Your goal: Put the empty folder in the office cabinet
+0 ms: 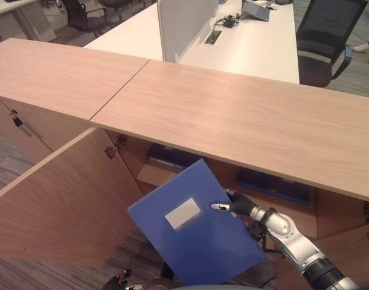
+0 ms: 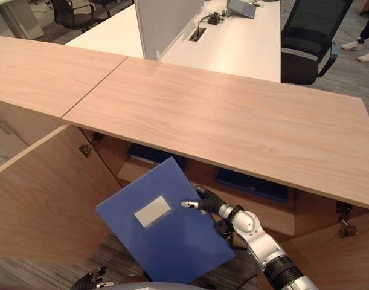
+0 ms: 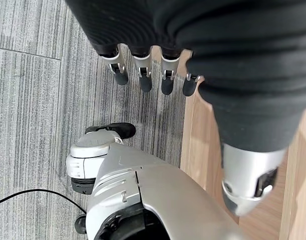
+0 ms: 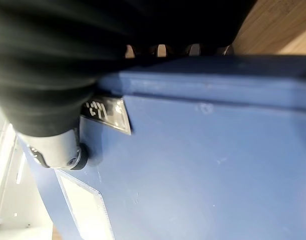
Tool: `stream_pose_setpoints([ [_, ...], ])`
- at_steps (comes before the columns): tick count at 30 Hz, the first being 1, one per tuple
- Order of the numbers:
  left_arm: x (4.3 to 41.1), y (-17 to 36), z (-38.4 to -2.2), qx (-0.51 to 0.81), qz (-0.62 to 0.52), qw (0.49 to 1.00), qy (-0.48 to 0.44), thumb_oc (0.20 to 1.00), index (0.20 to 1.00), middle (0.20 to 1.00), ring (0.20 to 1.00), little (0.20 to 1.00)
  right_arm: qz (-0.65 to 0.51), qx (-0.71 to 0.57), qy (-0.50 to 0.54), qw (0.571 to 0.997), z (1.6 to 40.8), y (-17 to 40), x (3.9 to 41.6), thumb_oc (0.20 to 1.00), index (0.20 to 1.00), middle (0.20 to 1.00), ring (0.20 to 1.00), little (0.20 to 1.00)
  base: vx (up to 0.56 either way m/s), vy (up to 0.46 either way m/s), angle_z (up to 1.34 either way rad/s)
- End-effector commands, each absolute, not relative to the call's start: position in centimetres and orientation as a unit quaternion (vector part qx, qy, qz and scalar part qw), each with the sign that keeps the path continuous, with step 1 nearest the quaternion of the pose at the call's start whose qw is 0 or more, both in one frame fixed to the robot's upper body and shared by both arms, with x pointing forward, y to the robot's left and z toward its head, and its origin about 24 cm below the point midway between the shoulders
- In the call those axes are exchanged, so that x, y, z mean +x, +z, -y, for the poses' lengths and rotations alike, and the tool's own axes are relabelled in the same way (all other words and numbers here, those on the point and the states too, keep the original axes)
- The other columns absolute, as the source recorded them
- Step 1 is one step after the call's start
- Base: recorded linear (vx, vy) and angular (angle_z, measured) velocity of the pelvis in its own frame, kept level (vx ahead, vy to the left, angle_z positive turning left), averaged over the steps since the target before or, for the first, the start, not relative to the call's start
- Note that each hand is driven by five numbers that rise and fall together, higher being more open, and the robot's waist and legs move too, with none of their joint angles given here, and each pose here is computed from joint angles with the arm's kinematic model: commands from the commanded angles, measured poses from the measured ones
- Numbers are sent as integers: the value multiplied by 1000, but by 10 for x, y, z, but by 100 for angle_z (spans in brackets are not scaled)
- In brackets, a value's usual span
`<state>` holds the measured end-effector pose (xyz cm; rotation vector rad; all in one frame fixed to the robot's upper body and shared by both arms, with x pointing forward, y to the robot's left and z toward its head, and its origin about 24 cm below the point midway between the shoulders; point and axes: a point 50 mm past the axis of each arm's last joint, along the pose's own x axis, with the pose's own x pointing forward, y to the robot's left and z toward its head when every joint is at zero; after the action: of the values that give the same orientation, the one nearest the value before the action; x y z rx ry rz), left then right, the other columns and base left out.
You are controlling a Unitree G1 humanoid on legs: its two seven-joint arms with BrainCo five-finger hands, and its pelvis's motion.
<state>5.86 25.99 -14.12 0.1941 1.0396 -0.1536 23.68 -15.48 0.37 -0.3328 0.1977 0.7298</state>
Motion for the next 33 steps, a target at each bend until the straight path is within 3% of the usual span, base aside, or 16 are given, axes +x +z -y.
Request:
stream_pose_setpoints([
  [1, 76, -136, -269, 131, -485, 859, -97, 1000, 1000, 1000, 1000, 1000, -64, -21, 385, 920, 128, 17, 241, 200, 200, 200, 200, 200, 0, 0, 0],
  [14, 83, -132, -271, 173, -483, 846, -145, 1000, 1000, 1000, 1000, 1000, -138, 184, 457, 859, 79, 16, 245, 200, 200, 200, 200, 200, 0, -2, 0],
  [27, 84, -140, -257, 162, -497, 841, -140, 1000, 1000, 1000, 1000, 1000, -169, 305, 366, 863, 70, 2, 255, 200, 200, 200, 200, 200, 4, -4, 3],
  [33, 85, -141, -254, 161, -498, 840, -142, 1000, 1000, 1000, 1000, 1000, -192, 292, 352, 868, 73, -7, 254, 200, 200, 200, 200, 200, 2, -2, 2],
])
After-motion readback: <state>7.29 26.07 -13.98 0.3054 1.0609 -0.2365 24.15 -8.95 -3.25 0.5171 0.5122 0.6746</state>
